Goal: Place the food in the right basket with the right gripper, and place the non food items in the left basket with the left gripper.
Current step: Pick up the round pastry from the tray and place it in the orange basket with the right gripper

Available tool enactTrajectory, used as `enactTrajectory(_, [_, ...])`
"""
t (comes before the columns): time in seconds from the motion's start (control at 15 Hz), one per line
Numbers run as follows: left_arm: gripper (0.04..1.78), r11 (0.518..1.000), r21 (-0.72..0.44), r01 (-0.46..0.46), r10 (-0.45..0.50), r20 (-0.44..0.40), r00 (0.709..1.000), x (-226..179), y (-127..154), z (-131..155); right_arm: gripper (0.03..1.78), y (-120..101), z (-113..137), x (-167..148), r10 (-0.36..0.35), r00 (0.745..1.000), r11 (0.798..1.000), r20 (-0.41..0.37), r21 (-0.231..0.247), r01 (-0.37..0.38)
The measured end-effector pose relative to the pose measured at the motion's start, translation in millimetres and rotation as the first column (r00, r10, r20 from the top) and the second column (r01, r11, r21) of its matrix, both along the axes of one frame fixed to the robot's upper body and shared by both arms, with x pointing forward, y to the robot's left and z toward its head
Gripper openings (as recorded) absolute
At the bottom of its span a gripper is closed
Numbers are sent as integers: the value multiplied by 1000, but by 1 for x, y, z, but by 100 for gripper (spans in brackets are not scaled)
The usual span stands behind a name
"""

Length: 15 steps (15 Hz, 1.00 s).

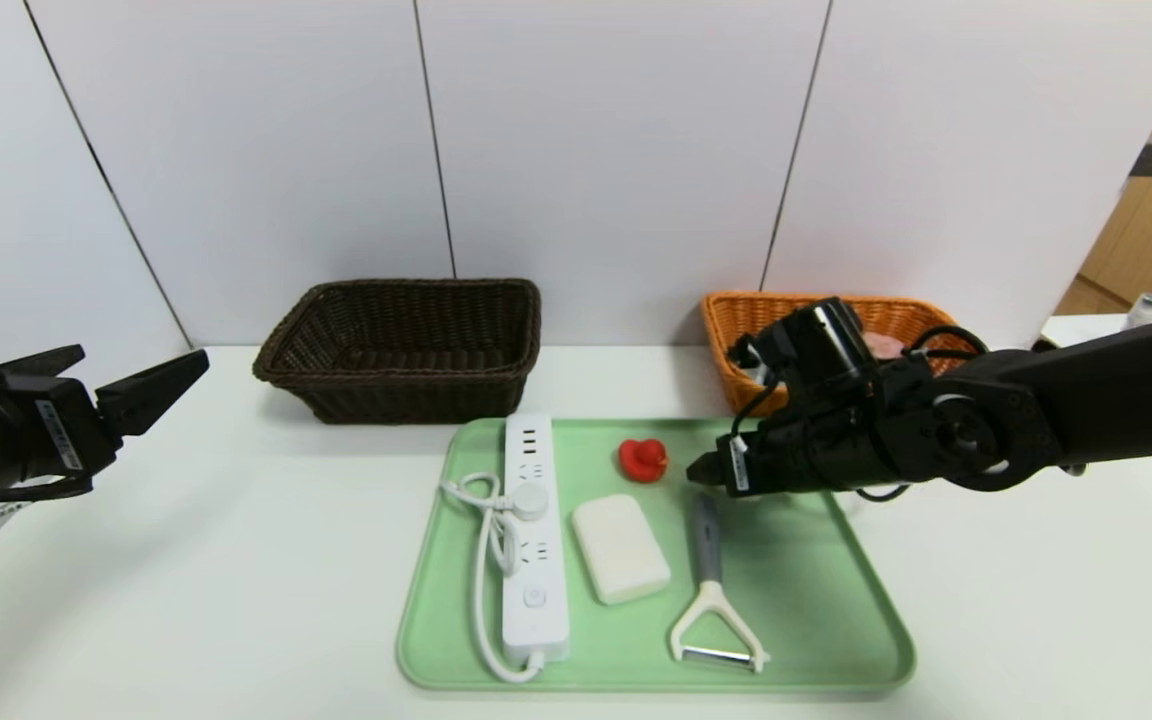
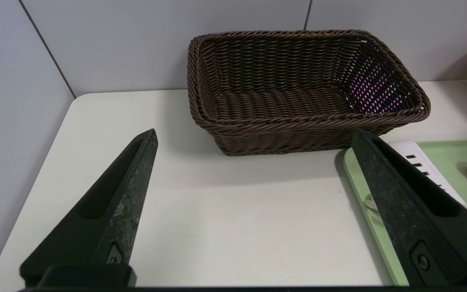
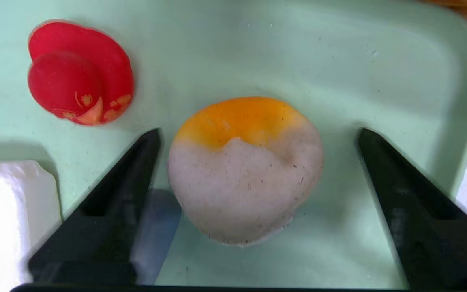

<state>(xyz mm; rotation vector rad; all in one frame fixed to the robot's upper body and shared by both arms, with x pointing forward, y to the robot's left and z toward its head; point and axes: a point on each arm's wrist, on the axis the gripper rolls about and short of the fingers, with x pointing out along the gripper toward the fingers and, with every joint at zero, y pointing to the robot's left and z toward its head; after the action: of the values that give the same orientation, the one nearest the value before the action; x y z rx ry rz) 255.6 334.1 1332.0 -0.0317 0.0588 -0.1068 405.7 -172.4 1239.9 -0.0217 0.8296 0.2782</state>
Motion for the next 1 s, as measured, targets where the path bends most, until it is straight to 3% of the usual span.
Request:
enactTrajectory(0.2, [169, 1000, 0, 1, -1, -1, 1000, 0, 0, 0, 105, 0, -2, 0, 3, 1000, 1000, 4, 2, -3])
enactTrajectory(0.4, [169, 1000, 0, 3, -3, -5, 1000, 0, 0, -1, 76, 0, -2, 0, -1, 1000, 1000, 2, 0, 1])
enactTrajectory(0.53, [169, 1000, 0, 3, -3, -7, 1000, 0, 0, -1, 16, 0, 2, -1, 2, 1000, 1000, 19, 5, -2])
enactTrajectory(0.67, [169, 1000, 0, 4, -4, -9, 1000, 0, 0, -2, 16, 3, 14, -2, 13, 996, 999, 88, 38, -16])
enactTrajectory(1.0, [169, 1000, -1, 6, -6, -18, 1000, 0, 0, -4, 14, 1, 67, -21, 62, 958, 989, 281, 115, -98])
